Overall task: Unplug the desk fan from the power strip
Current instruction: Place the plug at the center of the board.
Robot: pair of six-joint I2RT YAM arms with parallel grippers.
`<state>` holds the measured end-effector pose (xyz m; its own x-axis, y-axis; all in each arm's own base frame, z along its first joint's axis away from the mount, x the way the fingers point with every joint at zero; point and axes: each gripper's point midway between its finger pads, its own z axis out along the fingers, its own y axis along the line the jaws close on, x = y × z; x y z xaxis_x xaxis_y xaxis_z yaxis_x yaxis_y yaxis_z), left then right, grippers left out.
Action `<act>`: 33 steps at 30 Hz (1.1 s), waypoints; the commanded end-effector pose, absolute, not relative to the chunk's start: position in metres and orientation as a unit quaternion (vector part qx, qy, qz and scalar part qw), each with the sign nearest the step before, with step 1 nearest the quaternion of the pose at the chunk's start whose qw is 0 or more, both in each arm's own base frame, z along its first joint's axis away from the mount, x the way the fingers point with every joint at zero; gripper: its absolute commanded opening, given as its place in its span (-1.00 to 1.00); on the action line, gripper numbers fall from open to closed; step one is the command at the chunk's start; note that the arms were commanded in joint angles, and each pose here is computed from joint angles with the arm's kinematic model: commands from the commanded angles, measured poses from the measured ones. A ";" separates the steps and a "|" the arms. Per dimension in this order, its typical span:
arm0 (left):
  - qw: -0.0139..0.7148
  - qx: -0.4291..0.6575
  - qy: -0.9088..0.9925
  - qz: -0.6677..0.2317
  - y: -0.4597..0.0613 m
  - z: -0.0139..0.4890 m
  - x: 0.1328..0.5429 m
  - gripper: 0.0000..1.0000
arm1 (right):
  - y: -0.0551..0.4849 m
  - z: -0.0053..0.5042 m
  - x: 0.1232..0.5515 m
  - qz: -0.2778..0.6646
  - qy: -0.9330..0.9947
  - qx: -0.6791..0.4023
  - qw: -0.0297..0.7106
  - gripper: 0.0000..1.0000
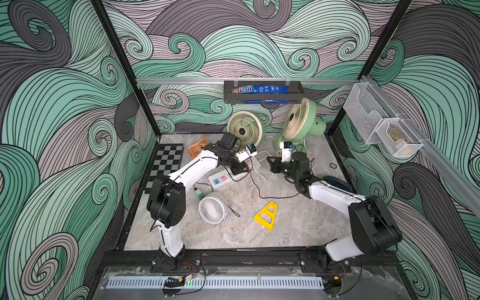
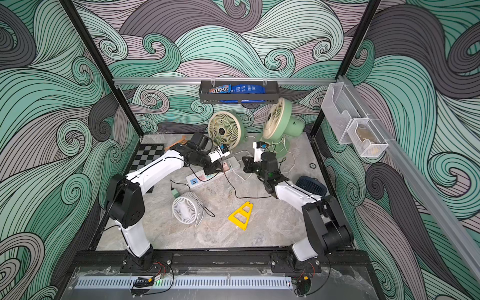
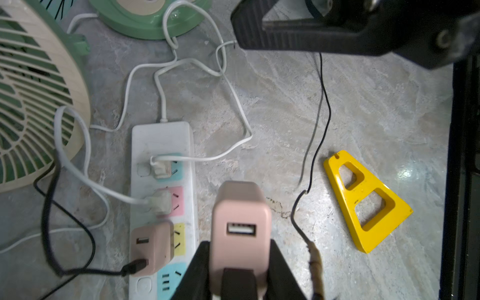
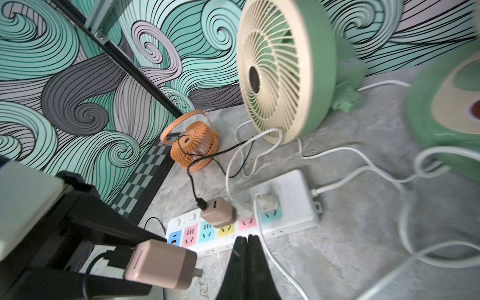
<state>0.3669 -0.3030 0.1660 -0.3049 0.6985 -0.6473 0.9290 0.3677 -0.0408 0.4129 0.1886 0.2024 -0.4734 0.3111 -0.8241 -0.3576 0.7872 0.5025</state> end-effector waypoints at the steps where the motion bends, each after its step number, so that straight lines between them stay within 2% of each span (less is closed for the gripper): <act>1: 0.246 0.530 0.781 -0.223 -0.327 0.160 0.355 -1.00 | 0.161 0.205 0.404 0.304 0.798 -0.003 0.520 -0.87; 9: 0.193 0.563 0.777 -0.204 -0.380 0.125 0.341 -1.00 | 0.108 0.213 0.382 0.270 0.790 0.041 0.549 -0.87; 18: 0.121 0.591 0.777 -0.179 -0.405 0.072 0.316 -1.00 | 0.063 0.218 0.363 0.235 0.775 0.083 0.580 -0.86; 28: 0.100 0.598 0.776 -0.172 -0.410 0.056 0.307 -0.98 | 0.060 0.216 0.359 0.245 0.775 0.083 0.577 -0.86; 29: 0.100 0.599 0.775 -0.172 -0.409 0.056 0.307 -0.88 | 0.062 0.215 0.358 0.249 0.775 0.080 0.575 -0.86; 33: 0.107 0.602 0.773 -0.169 -0.408 0.063 0.308 -0.26 | 0.069 0.214 0.359 0.266 0.776 0.068 0.568 -0.86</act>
